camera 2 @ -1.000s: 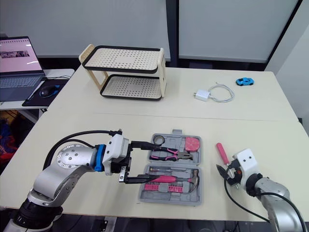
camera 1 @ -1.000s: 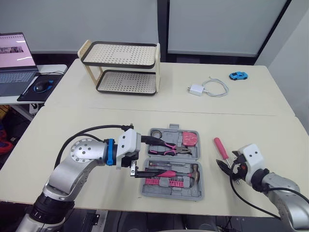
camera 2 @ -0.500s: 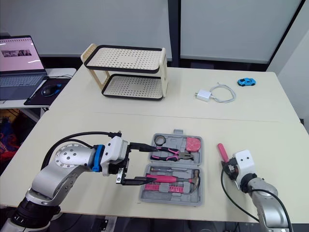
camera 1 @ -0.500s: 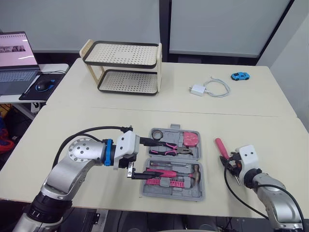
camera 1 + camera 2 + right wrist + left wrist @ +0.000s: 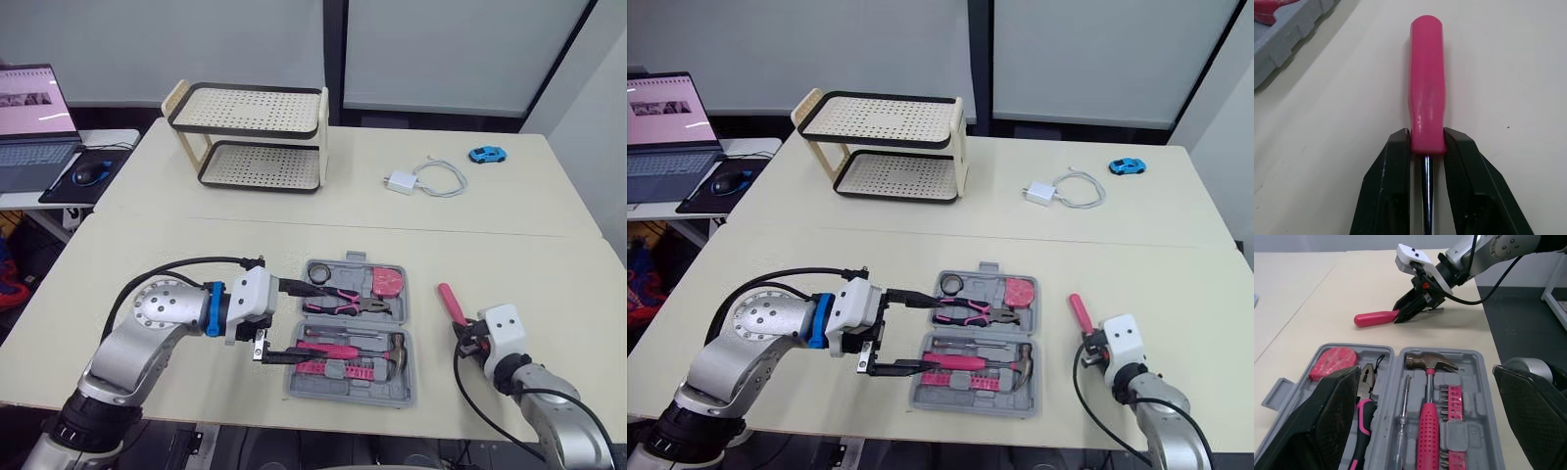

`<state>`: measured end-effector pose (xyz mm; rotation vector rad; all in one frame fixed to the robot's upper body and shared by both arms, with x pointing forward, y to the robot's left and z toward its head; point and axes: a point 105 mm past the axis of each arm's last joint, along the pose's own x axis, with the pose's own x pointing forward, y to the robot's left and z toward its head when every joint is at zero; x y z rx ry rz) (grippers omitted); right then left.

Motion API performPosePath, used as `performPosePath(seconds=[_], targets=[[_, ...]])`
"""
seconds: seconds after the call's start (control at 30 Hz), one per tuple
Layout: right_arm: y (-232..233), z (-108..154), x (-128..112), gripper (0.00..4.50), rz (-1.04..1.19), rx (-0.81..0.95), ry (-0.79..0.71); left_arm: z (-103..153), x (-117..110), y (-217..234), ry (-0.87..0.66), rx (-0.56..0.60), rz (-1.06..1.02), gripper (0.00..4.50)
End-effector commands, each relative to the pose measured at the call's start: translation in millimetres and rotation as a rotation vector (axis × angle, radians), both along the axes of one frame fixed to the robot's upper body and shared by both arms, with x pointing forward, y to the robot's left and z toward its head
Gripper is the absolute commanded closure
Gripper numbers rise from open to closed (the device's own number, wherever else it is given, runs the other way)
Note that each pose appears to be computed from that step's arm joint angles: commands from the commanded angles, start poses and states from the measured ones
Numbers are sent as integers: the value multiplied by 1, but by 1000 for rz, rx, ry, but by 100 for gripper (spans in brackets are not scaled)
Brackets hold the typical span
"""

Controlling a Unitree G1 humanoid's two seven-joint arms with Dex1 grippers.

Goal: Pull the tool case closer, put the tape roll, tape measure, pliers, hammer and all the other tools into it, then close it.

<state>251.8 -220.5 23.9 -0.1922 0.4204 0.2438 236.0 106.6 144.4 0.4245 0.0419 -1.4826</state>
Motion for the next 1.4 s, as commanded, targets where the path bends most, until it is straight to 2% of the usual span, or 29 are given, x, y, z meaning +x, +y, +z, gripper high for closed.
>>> performPosePath(seconds=[0.03,0.2,0.33,0.47,0.57,0.8,1.07,1.4], targets=[[-1,33,4,382,73,-63,-96,9,4,9,-35,-10,33,0],[16,64,2,382,329,-223,-81,3,-1,34,-19,84,35,0],[54,86,-8,382,640,-366,-63,-8,-11,60,-9,201,14,0],[82,85,-34,382,930,-481,34,-12,-19,71,12,250,-6,0],[108,76,-56,382,1108,-485,115,-19,-32,76,21,299,-52,0],[149,56,-74,382,1192,-412,195,-23,-50,80,55,332,-89,0],[172,44,-65,382,1171,-397,196,-24,-59,84,73,358,-105,0],[190,34,-61,382,1191,-373,193,-24,-59,82,75,359,-104,0]])
